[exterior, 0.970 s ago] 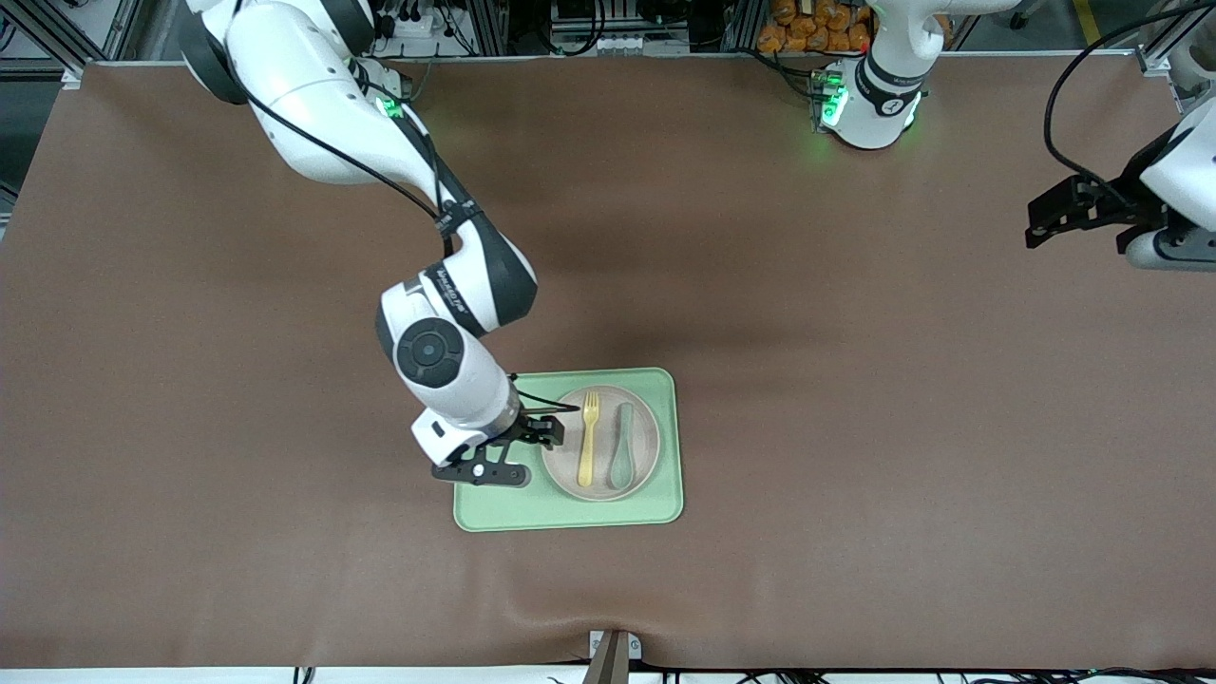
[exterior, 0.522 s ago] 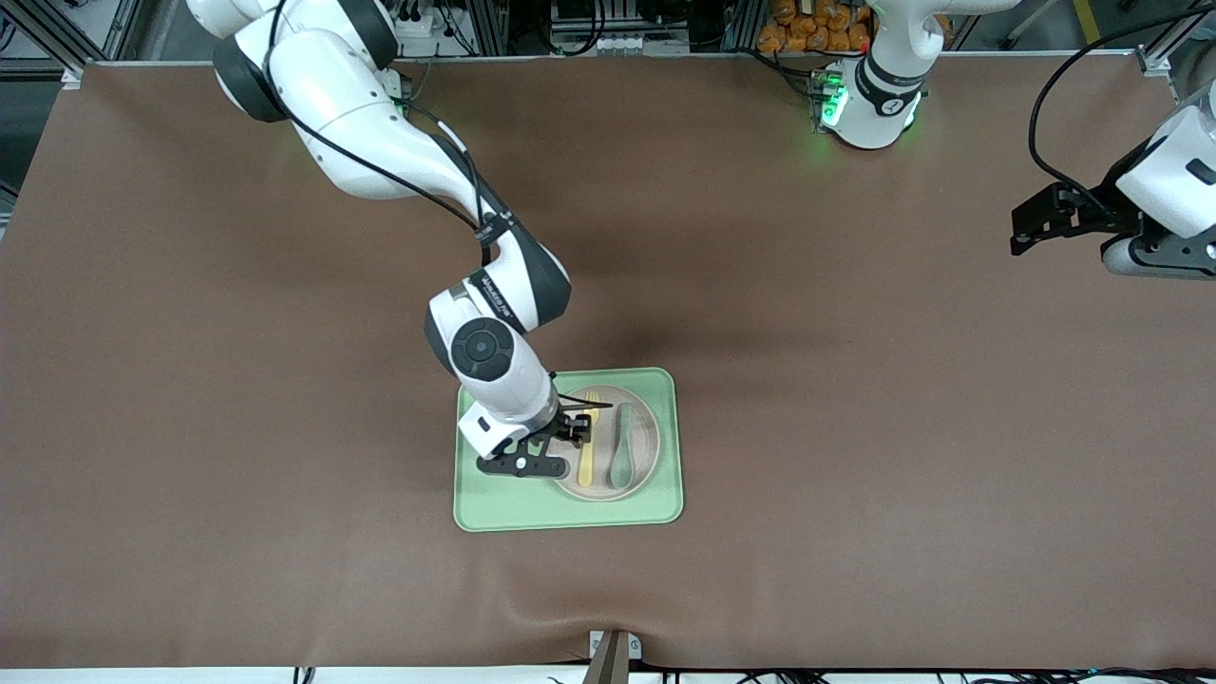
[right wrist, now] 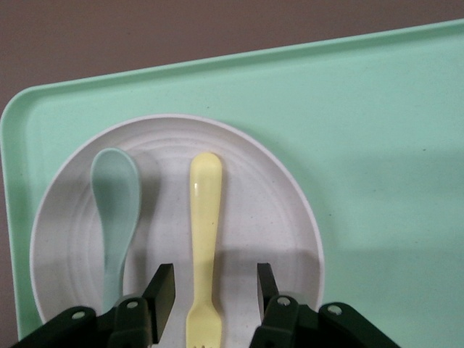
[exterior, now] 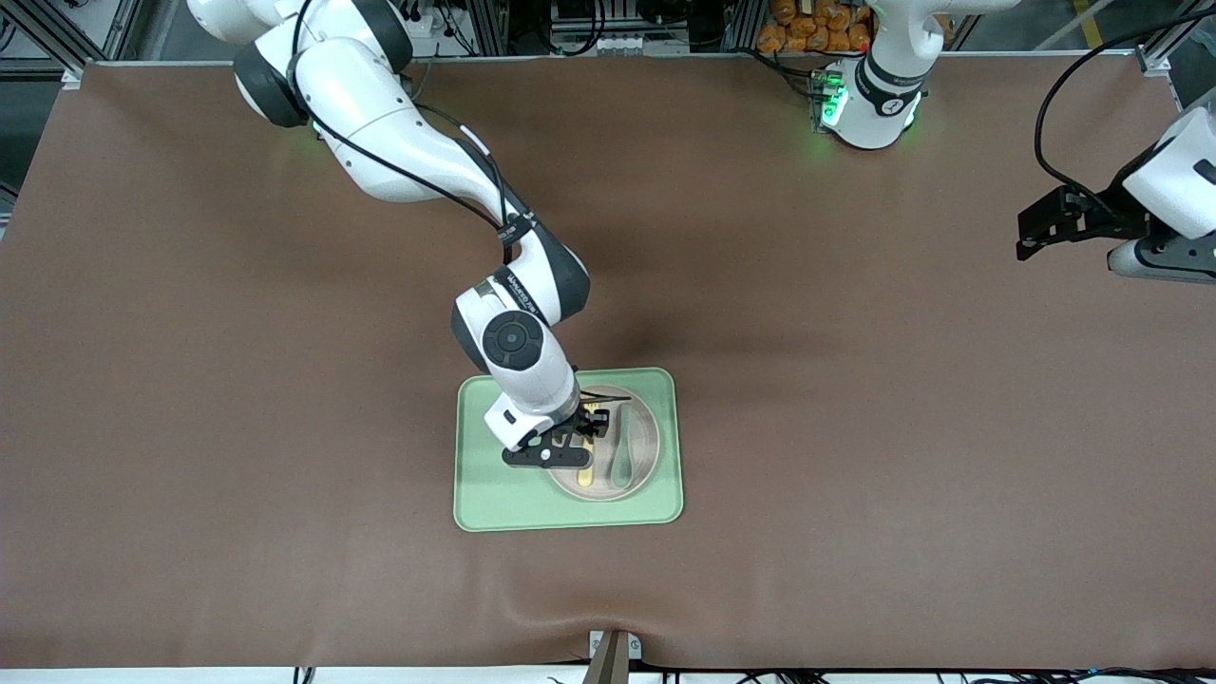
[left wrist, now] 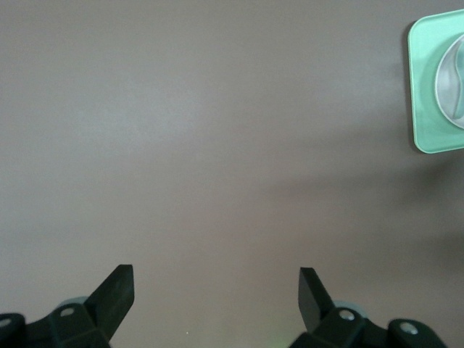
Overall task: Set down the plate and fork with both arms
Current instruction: 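Close the right gripper on the yellow fork and lift it, then move the fork off the plate and lower it beside the plate, then open the right gripper and withdraw it from the fork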
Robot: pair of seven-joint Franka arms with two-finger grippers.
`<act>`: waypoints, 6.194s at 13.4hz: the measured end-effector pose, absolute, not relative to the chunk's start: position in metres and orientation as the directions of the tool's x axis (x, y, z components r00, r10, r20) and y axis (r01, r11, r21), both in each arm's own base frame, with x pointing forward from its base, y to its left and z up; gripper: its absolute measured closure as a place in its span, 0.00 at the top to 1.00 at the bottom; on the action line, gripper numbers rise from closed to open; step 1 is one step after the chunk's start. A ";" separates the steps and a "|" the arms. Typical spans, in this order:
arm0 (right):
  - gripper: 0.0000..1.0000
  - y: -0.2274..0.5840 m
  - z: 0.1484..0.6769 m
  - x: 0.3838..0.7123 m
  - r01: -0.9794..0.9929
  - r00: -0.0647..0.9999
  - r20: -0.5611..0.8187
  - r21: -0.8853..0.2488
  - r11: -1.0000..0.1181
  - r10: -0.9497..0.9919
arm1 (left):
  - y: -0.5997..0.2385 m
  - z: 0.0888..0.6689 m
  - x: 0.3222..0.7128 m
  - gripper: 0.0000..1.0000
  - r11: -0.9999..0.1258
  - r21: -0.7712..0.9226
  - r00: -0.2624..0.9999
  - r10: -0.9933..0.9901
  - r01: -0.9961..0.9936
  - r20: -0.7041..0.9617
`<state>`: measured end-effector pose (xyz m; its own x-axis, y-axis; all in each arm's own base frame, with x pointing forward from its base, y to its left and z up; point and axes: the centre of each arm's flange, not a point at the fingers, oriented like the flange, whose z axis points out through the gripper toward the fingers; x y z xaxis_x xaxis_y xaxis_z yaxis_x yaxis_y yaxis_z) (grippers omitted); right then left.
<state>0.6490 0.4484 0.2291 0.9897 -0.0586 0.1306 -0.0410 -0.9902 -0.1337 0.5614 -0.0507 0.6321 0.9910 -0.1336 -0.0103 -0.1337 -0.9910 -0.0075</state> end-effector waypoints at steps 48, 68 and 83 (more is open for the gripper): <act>0.15 0.330 0.202 0.692 -0.040 0.997 0.056 -0.066 -0.997 -0.044 | -0.030 0.632 0.564 1.00 -0.995 -0.007 0.995 -0.098 -0.098 -0.008; 1.00 0.175 0.438 0.698 -0.213 0.976 -0.070 -0.057 -0.975 -0.208 | -0.029 0.633 0.564 1.00 -0.995 -0.007 0.995 -0.097 -0.097 -0.006; 1.00 0.078 0.634 0.561 -0.136 0.990 0.037 0.000 -0.991 -0.135 | -0.031 0.633 0.564 1.00 -0.995 -0.007 0.995 -0.100 -0.100 -0.005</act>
